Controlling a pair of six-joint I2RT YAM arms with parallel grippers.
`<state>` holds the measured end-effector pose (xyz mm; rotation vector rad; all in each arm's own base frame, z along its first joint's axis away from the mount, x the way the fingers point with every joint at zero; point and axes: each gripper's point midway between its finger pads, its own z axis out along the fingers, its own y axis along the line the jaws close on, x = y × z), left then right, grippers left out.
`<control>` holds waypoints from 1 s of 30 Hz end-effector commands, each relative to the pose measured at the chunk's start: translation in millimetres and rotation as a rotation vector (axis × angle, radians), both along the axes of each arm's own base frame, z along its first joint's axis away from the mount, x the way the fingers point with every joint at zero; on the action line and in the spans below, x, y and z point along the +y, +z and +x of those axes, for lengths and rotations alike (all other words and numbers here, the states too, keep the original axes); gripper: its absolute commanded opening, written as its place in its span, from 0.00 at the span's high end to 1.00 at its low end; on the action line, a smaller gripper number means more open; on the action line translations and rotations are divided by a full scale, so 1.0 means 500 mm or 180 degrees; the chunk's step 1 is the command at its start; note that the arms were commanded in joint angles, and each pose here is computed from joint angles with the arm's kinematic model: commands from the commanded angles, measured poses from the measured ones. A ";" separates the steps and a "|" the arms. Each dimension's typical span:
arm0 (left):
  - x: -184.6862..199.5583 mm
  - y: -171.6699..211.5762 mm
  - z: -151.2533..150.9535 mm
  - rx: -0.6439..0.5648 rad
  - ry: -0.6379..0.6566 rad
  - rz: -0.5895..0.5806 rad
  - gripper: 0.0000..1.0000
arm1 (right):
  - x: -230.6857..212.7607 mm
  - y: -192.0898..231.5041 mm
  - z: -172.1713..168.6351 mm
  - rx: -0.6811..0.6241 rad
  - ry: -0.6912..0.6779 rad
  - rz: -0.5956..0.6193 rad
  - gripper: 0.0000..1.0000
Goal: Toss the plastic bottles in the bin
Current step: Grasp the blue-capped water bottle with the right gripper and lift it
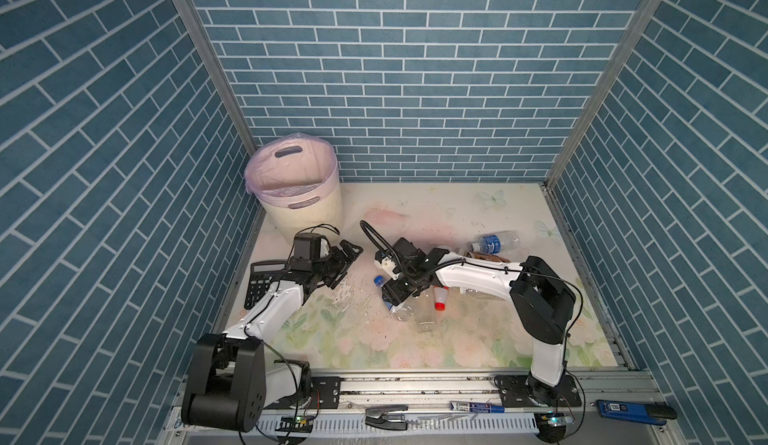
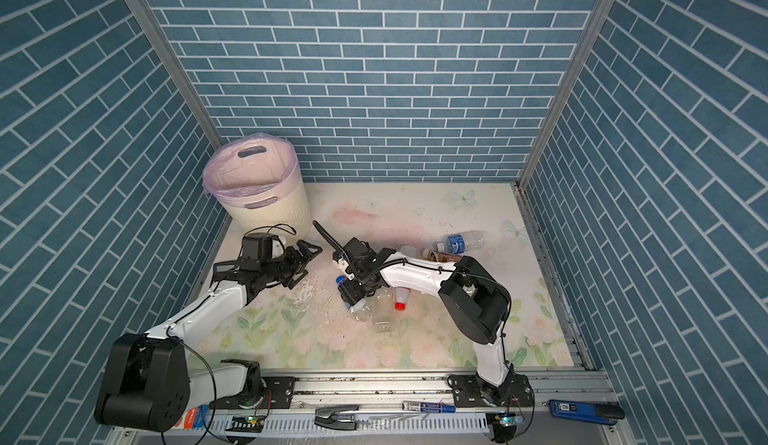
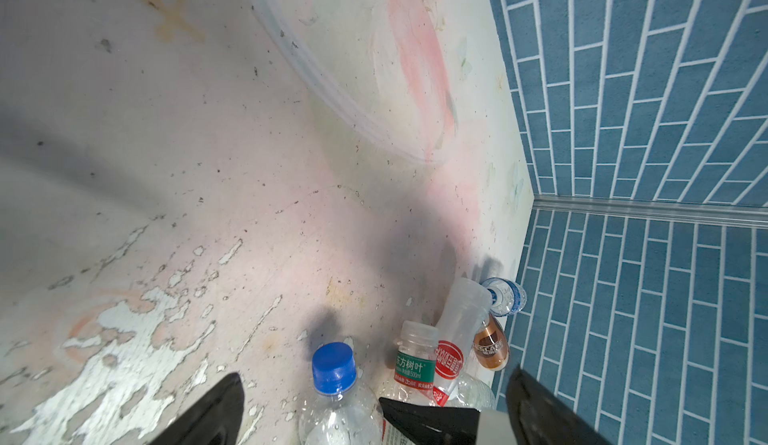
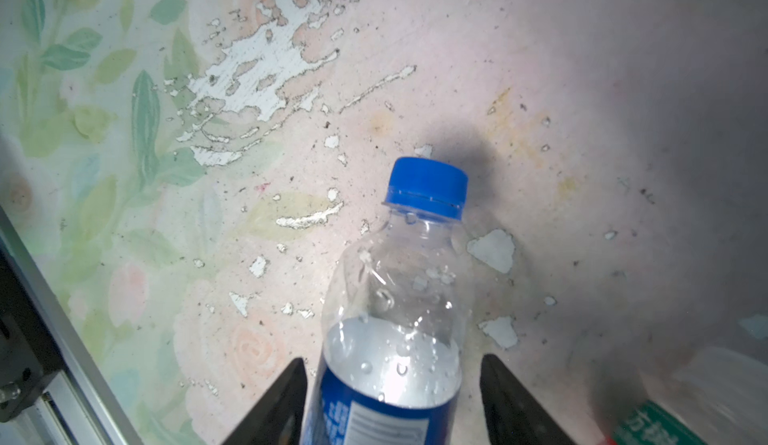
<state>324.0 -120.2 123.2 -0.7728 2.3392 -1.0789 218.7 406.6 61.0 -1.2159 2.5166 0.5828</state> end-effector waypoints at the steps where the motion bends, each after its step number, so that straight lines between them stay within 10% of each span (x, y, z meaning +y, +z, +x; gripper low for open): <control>1: 0.007 0.002 -0.012 0.0004 0.0007 0.0046 0.01 | 0.013 0.002 0.014 -0.0064 0.0017 -0.0080 0.39; 30: 0.006 -0.030 0.000 0.0104 0.0011 0.0041 0.01 | -0.013 -0.014 0.386 0.0051 -0.0958 -0.0008 0.53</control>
